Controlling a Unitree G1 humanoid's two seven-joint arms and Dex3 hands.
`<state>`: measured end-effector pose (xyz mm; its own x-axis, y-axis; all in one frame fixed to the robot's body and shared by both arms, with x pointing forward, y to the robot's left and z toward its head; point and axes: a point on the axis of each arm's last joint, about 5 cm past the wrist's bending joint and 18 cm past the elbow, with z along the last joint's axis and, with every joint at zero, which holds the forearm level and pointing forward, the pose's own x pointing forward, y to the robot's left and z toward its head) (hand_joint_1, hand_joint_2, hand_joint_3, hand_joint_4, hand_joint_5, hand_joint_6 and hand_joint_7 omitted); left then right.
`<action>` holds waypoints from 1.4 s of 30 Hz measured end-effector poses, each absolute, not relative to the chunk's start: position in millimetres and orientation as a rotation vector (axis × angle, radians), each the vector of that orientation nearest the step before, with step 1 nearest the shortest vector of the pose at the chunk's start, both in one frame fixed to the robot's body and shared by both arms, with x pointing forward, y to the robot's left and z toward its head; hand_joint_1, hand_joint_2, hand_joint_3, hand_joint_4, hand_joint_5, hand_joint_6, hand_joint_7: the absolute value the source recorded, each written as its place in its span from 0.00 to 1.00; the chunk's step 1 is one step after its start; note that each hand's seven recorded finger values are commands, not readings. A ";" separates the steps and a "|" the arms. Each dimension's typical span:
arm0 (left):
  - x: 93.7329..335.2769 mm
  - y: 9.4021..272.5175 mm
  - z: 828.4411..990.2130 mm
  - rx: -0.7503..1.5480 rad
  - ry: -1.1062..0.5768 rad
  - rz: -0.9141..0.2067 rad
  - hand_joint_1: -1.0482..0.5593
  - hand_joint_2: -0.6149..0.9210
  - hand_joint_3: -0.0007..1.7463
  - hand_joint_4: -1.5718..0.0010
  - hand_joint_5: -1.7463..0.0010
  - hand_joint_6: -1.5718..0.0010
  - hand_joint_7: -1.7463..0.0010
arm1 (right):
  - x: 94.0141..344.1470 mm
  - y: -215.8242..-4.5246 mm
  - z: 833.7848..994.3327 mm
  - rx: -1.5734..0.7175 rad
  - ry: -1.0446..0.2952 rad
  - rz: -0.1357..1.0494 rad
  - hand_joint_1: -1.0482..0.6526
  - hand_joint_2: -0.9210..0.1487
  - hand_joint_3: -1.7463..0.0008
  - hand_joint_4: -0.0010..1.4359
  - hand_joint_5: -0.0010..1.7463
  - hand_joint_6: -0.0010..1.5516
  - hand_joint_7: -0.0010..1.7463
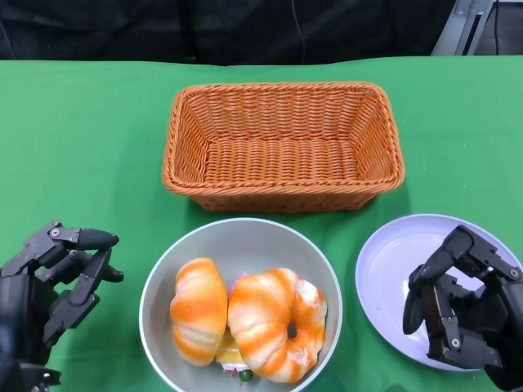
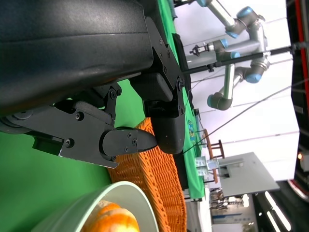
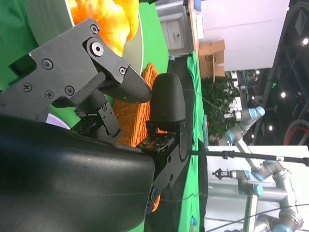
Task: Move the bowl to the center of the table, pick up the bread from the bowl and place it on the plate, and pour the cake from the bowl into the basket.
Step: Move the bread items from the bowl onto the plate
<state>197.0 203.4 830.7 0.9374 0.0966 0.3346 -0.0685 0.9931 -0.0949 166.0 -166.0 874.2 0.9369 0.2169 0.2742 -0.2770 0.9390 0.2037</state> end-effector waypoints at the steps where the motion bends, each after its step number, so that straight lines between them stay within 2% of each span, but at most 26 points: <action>1: 197.3 202.9 830.9 -0.089 -0.348 0.077 0.53 1.00 0.21 0.53 0.13 0.49 0.35 | 166.0 -167.2 874.7 0.230 -0.252 0.255 0.54 0.34 0.32 0.48 1.00 0.38 0.86; 2: 197.6 202.2 831.2 -0.100 -0.352 0.074 0.53 1.00 0.21 0.53 0.13 0.49 0.34 | 165.9 -168.7 875.2 0.215 -0.254 0.258 0.54 0.34 0.35 0.46 0.98 0.38 0.82; 3: 197.8 201.5 831.3 -0.109 -0.355 0.075 0.52 1.00 0.21 0.53 0.13 0.49 0.34 | 165.8 -170.4 876.0 0.197 -0.259 0.263 0.52 0.29 0.46 0.45 0.91 0.40 0.72; 6: 197.8 199.4 830.8 -0.120 -0.355 0.071 0.52 1.00 0.21 0.53 0.13 0.48 0.34 | 166.1 -173.4 882.3 0.129 -0.295 0.290 0.50 0.24 0.60 0.43 0.82 0.42 0.60; 8: 198.0 197.6 830.5 -0.123 -0.354 0.068 0.52 1.00 0.20 0.52 0.13 0.48 0.33 | 168.2 -173.2 889.6 0.085 -0.329 0.329 0.47 0.16 0.72 0.40 0.77 0.43 0.50; 9: 198.1 196.9 830.5 -0.122 -0.354 0.065 0.52 1.00 0.20 0.52 0.14 0.48 0.32 | 169.1 -173.0 893.9 0.060 -0.345 0.352 0.44 0.08 0.83 0.40 0.70 0.44 0.41; 12: 198.6 195.1 830.4 -0.125 -0.353 0.064 0.52 1.00 0.20 0.52 0.14 0.49 0.32 | 172.5 -172.7 909.2 -0.022 -0.403 0.419 0.40 0.02 0.96 0.40 0.62 0.46 0.30; 21: 203.5 190.7 831.6 -0.135 -0.356 0.059 0.53 1.00 0.21 0.52 0.14 0.49 0.31 | 170.4 -169.3 946.4 -0.218 -0.490 0.514 0.36 0.03 1.00 0.46 0.49 0.48 0.16; 27: 203.0 188.9 829.4 -0.141 -0.345 0.060 0.53 1.00 0.22 0.51 0.17 0.48 0.33 | 168.3 -166.3 961.5 -0.287 -0.569 0.519 0.36 0.06 1.00 0.43 0.50 0.49 0.14; 34: 205.4 186.8 828.8 -0.145 -0.345 0.059 0.52 1.00 0.21 0.50 0.18 0.47 0.34 | 171.2 -162.3 980.2 -0.378 -0.722 0.533 0.29 0.04 1.00 0.38 0.51 0.49 0.11; 42: 208.0 183.7 828.4 -0.148 -0.345 0.059 0.53 1.00 0.21 0.49 0.17 0.46 0.34 | 174.6 -155.9 995.8 -0.456 -0.799 0.564 0.23 0.04 0.99 0.35 0.53 0.48 0.09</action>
<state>208.0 183.7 828.4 0.9393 0.0829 0.3328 -0.0324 0.9875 -0.1545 174.6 -155.9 995.8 0.5661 0.6261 0.5362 -0.2959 0.7614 -0.5768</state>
